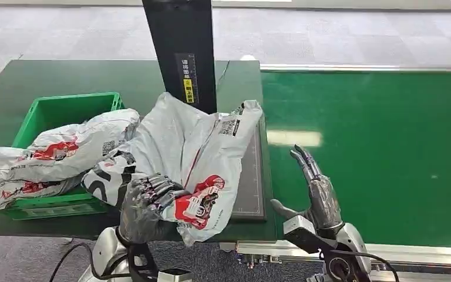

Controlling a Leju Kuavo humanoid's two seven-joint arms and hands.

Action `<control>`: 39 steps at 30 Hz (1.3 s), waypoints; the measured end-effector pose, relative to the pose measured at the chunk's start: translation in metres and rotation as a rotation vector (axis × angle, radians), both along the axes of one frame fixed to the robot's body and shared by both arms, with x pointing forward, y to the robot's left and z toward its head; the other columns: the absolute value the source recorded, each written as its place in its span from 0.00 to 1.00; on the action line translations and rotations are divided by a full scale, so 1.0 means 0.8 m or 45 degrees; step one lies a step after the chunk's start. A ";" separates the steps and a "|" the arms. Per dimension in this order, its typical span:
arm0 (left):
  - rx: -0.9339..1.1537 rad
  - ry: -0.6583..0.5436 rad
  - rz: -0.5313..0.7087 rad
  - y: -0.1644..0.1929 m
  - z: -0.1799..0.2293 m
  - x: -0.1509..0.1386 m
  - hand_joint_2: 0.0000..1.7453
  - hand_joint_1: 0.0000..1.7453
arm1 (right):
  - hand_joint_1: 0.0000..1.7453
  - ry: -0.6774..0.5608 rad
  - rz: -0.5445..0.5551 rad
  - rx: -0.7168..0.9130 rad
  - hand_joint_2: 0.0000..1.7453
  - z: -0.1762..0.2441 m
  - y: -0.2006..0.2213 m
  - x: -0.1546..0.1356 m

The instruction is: Moved the parcel from conveyor to table for the left to box.

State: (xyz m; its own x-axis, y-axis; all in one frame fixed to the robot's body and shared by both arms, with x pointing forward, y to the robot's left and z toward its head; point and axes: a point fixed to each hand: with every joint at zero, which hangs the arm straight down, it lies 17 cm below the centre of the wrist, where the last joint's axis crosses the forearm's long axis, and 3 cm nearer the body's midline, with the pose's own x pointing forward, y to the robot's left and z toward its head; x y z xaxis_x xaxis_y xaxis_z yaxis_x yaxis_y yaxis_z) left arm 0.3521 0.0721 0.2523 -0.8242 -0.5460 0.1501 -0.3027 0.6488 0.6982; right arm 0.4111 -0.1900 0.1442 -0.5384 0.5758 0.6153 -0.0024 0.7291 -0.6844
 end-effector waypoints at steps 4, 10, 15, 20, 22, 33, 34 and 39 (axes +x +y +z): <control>0.000 -0.051 0.020 0.009 0.012 -0.007 1.00 1.00 | 0.00 -0.002 -0.001 -0.002 1.00 0.000 -0.001 0.000; 0.130 -0.334 0.090 0.025 0.048 -0.042 1.00 1.00 | 0.00 0.000 0.005 -0.004 1.00 -0.001 -0.003 -0.002; 0.213 -0.560 0.178 0.058 0.088 -0.066 1.00 1.00 | 0.00 0.002 0.014 -0.008 1.00 -0.002 -0.002 -0.003; 0.280 -0.627 0.593 0.160 0.130 -0.011 1.00 1.00 | 0.00 0.006 0.005 -0.013 1.00 -0.007 -0.007 -0.007; 0.273 -0.659 0.724 0.202 0.153 0.004 1.00 1.00 | 0.00 0.001 0.002 -0.011 1.00 -0.007 -0.009 -0.008; 0.202 0.048 1.473 0.454 0.107 0.186 1.00 1.00 | 0.00 0.001 -0.016 -0.027 1.00 -0.010 -0.013 -0.011; 0.208 0.124 1.516 0.471 0.095 0.198 1.00 1.00 | 0.00 0.001 -0.015 -0.031 1.00 -0.010 -0.012 -0.011; 0.323 0.535 1.692 0.563 0.020 0.249 1.00 1.00 | 0.00 -0.014 -0.003 -0.035 1.00 -0.003 -0.009 -0.005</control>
